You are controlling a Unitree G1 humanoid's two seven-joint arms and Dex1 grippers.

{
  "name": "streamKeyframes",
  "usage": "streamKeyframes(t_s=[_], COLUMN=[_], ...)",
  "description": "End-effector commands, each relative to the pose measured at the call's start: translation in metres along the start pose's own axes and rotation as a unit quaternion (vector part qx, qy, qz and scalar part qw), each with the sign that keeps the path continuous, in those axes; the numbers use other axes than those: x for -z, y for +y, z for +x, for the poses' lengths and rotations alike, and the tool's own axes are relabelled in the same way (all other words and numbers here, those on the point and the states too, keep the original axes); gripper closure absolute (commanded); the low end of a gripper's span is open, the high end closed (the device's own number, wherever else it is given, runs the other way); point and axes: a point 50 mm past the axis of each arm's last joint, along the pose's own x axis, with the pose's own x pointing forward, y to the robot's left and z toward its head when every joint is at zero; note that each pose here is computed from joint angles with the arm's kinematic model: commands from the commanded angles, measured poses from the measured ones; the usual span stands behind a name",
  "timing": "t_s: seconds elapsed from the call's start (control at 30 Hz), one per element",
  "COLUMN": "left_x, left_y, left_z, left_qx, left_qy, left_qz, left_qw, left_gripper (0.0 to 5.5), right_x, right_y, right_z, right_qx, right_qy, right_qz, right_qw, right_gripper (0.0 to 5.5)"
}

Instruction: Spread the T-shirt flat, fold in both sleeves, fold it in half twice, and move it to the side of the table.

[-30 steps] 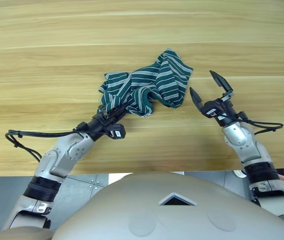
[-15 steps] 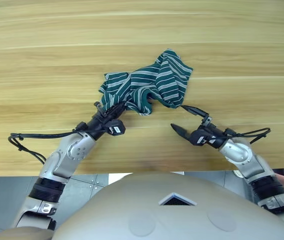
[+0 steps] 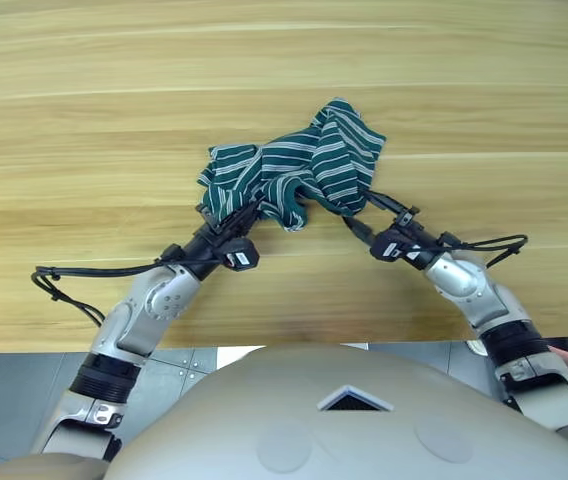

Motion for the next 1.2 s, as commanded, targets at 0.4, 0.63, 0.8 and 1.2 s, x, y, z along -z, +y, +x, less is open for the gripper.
streamKeyframes(t_s=[0.4, 0.63, 0.8, 1.2], left_x=[0.000, -0.008, -0.006, 0.016], left_y=[-0.014, 0.007, 0.026, 0.113], left_z=[-0.003, -0.003, -0.026, -0.030], left_qx=[0.030, -0.034, -0.084, -0.239], left_qy=[0.012, -0.025, -0.087, -0.238], left_qz=[-0.007, -0.036, -0.140, -0.239], left_qw=[0.999, 0.998, 0.983, 0.911], left_gripper=[5.50, 5.50, 5.50, 5.50], right_x=[0.010, 0.007, -0.007, -0.073], right_y=[0.014, 0.002, -0.038, -0.117], right_z=[-0.009, -0.010, -0.031, -0.042], right_qx=[-0.041, -0.014, 0.109, 0.184], right_qy=[0.042, 0.029, -0.042, -0.297], right_qz=[-0.001, -0.006, 0.046, 0.130], right_qw=[0.998, 0.999, 0.992, 0.928], right_gripper=[5.47, 5.47, 5.47, 5.47])
